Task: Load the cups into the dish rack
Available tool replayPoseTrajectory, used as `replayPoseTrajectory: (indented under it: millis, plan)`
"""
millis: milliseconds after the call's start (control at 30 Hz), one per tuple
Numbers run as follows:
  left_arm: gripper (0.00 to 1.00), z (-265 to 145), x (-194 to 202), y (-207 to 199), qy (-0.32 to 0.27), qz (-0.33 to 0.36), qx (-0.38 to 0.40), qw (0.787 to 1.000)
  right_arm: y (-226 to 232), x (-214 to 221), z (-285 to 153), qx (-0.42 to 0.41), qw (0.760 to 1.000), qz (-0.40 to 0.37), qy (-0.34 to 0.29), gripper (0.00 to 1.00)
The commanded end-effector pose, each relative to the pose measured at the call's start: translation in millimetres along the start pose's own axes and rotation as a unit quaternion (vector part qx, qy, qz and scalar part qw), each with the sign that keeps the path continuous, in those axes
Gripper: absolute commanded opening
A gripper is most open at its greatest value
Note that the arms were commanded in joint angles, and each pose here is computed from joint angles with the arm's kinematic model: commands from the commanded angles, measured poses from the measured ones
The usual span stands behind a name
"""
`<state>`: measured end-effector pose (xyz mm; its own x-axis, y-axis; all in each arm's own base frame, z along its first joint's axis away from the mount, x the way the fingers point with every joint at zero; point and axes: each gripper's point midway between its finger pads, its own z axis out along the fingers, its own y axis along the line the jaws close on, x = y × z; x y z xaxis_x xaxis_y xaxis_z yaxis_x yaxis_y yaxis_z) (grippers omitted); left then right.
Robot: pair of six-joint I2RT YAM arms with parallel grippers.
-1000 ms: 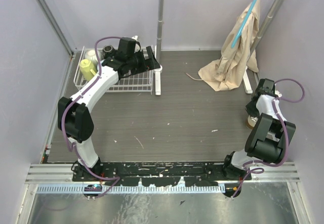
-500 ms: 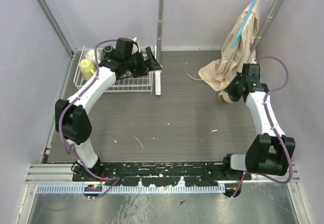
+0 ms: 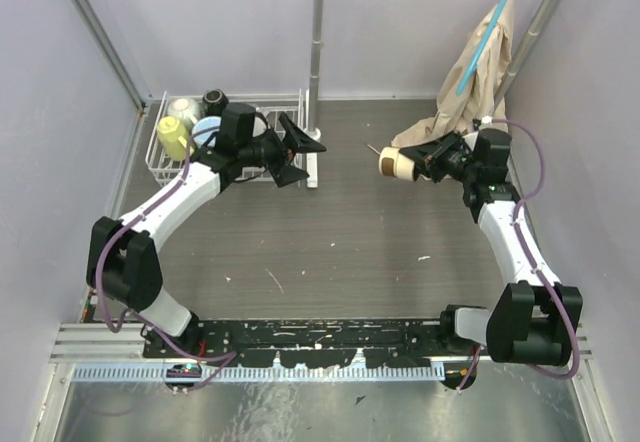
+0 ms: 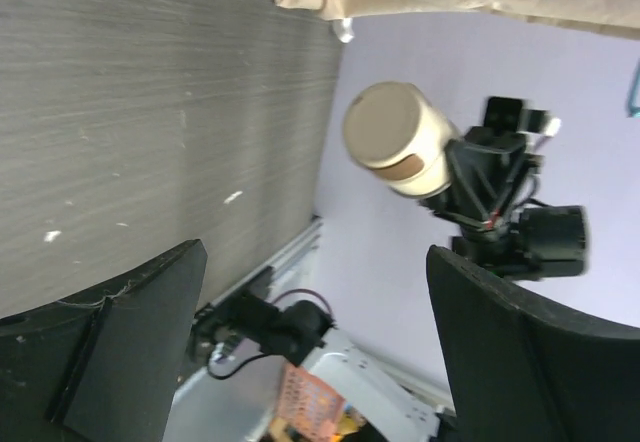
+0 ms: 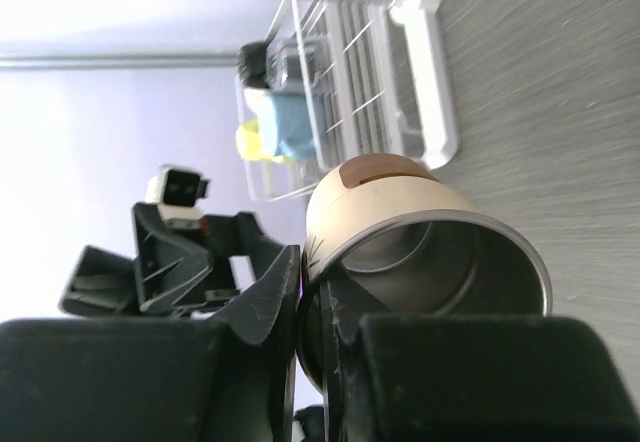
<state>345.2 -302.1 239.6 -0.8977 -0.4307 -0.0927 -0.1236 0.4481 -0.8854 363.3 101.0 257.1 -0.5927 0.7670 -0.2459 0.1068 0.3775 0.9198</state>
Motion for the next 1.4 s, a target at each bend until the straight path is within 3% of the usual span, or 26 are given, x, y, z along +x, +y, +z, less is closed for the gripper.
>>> replayPoseTrajectory:
  millis: [0,367,733,1367]
  plan:
    - [0.98,-6.0,-2.1,-41.1,-0.013,-0.075,0.098,0.992,61.7,16.9,-7.0,-0.135,0.990,0.018,0.039,0.01]
    - [0.98,27.8,-11.2,-60.8,0.001,-0.150,0.150,0.977,87.8,36.5,10.7,-0.189,0.978,0.048,0.071,0.01]
    - [0.98,45.3,-8.6,-83.8,0.014,-0.181,0.194,0.964,101.6,43.0,21.2,-0.205,0.974,0.050,0.081,0.01]
    - [0.98,49.7,11.0,-91.0,0.036,-0.171,0.189,0.966,109.3,47.5,27.1,-0.210,0.973,0.043,0.086,0.01]
